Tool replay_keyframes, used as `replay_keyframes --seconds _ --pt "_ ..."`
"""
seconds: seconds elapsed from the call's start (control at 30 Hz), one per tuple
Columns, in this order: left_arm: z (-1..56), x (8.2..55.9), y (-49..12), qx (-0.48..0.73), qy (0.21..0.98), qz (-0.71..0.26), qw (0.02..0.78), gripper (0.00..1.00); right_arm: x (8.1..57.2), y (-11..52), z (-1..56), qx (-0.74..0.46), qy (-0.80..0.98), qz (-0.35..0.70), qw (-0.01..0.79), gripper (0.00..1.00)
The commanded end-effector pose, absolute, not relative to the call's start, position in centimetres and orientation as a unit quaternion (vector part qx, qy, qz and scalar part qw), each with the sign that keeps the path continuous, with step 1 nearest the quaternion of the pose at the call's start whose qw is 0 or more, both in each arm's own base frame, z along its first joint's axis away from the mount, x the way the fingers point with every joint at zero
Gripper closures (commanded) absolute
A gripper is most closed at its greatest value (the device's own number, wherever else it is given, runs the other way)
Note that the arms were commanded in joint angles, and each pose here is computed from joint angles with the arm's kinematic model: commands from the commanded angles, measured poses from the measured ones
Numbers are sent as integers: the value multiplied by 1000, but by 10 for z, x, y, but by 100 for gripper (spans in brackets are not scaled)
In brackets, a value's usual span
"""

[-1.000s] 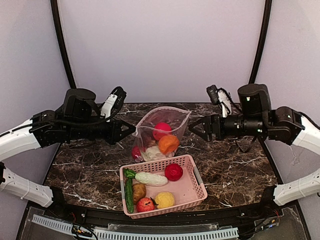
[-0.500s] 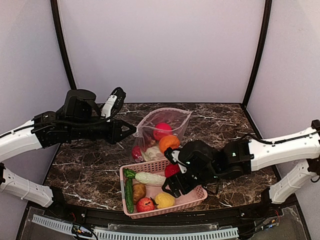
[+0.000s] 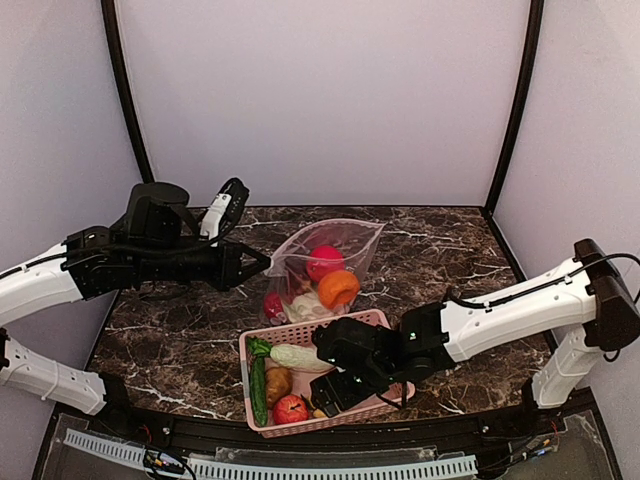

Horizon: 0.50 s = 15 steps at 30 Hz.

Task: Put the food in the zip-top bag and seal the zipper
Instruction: Pick up the fake fruit from the bin.

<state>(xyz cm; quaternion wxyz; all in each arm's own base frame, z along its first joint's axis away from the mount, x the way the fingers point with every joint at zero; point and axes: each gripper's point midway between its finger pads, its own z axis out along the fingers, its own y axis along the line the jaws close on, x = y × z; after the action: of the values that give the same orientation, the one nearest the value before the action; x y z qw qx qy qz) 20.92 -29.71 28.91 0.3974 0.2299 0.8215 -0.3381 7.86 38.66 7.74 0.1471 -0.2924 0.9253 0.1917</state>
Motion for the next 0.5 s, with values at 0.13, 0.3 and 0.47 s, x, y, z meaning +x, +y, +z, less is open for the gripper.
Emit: replay_keyframes --seconds 0.13,0.3,0.47 --pt "291 206 -292 223 821 -346 396 99 73 393 68 -284 932 184 132 15" --pt "293 205 -290 220 820 -348 398 99 72 395 64 -278 933 189 125 22" --pt "293 204 -289 220 821 -348 396 99 74 392 66 -267 936 188 132 32"
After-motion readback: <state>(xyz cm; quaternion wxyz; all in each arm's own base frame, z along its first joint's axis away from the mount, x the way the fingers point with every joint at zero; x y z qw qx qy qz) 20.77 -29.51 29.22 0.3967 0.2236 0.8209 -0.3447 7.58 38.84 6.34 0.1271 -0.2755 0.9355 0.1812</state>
